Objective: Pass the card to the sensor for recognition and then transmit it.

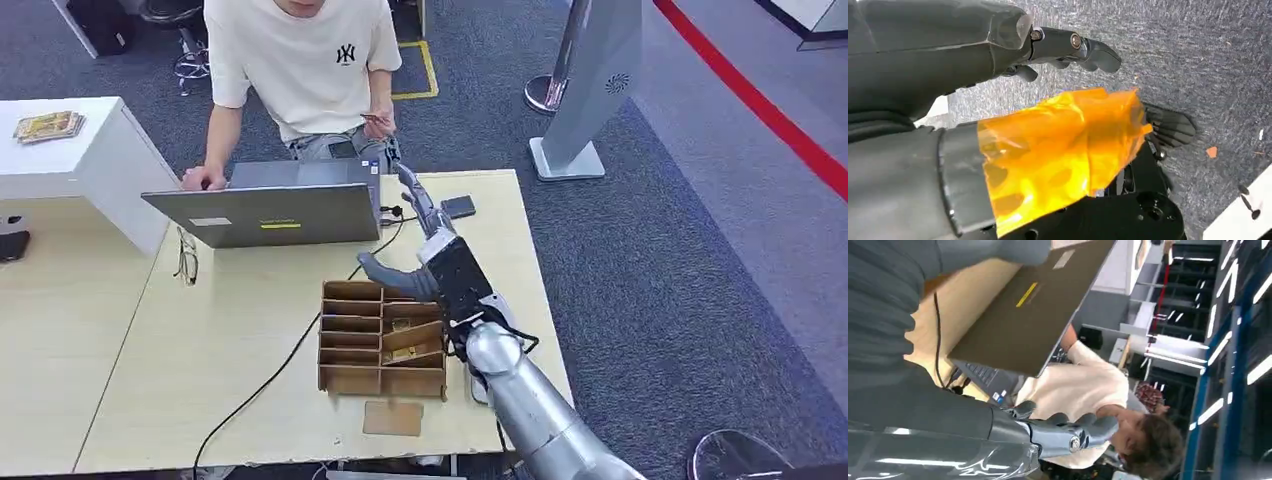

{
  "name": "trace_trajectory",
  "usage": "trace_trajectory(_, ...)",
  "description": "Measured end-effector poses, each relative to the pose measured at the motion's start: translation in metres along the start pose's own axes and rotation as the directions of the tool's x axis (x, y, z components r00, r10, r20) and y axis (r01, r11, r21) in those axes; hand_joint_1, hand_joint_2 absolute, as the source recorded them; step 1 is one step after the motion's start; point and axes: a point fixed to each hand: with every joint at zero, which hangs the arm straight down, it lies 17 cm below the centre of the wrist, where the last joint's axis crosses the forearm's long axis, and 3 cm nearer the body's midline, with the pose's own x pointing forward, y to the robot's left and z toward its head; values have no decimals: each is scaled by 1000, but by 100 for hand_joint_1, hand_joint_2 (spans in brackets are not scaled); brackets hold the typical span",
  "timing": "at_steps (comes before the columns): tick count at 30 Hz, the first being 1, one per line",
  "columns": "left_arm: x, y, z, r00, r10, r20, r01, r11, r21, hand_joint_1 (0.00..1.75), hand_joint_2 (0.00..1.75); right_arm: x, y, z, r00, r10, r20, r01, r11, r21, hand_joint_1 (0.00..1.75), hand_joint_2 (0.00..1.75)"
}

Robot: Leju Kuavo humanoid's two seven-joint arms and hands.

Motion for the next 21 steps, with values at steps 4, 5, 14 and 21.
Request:
trace_trajectory(4, -4, -2, 1, 1000, 25, -5, -25, 1000, -6, 0, 0, 12, 8, 24, 999, 25, 35, -26, 999, 27, 175, 175)
trace_trajectory(5, -5, -2, 2, 1000, 30, -6, -30, 1000, -9, 0, 0, 13, 9, 29, 999, 35, 38, -37, 999, 32, 175, 175)
trace_trajectory(14, -8, -1, 5, 998, 64, -11, -64, 998, -6, 0, 0, 22, 24, 61, 951, 288, 108, -298, 951, 83, 145, 175)
trace_trajectory(21, -7, 4, 6, 997, 75, -6, -75, 997, 6, 0, 0, 13, 44, 75, 888, 440, 136, -457, 876, 151, 49, 175)
